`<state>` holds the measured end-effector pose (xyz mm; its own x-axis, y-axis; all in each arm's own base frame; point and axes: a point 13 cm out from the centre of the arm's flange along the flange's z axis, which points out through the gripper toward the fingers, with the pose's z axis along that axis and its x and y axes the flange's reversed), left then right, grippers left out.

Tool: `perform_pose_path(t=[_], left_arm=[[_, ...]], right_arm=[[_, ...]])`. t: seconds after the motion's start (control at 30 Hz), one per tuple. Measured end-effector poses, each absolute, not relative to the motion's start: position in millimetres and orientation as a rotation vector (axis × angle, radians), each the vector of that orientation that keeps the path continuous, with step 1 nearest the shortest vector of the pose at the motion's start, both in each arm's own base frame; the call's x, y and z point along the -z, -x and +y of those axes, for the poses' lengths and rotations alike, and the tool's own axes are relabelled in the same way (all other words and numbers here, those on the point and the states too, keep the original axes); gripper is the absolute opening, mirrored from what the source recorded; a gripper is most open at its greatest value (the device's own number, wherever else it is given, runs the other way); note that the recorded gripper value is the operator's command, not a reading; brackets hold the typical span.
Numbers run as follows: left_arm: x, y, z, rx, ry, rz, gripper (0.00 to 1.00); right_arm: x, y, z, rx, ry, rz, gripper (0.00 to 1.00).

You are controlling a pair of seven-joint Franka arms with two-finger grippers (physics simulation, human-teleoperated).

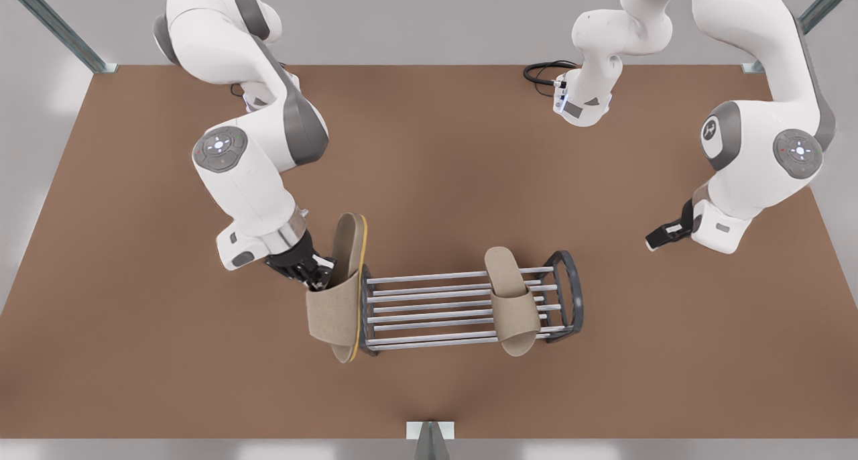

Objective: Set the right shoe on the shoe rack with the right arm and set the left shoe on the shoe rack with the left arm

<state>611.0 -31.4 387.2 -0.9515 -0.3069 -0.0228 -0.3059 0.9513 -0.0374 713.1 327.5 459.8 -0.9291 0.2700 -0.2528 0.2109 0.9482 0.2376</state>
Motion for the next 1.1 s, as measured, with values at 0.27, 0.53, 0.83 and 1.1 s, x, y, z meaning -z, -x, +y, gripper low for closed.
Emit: perform_pose_path(t=[0.27, 0.53, 0.83, 1.1], left_arm=[[-367, -631, -50, 0.050, 0.278, 3.057, 1.00], [-367, -617, -53, 0.036, 0.184, 3.127, 1.00], [-356, -601, -51, 0.021, 0.142, 3.206, 1.00], [-351, -599, -49, 0.015, 0.123, 3.224, 1.00]], right_arm=[[-456, -708, 387, -0.358, -0.393, 2.750, 0.21], [-415, -688, 458, -0.327, -0.387, 2.724, 0.21], [-370, -704, 461, -0.234, -0.408, 2.673, 0.21], [-345, -689, 487, -0.182, -0.330, 2.667, 0.21]])
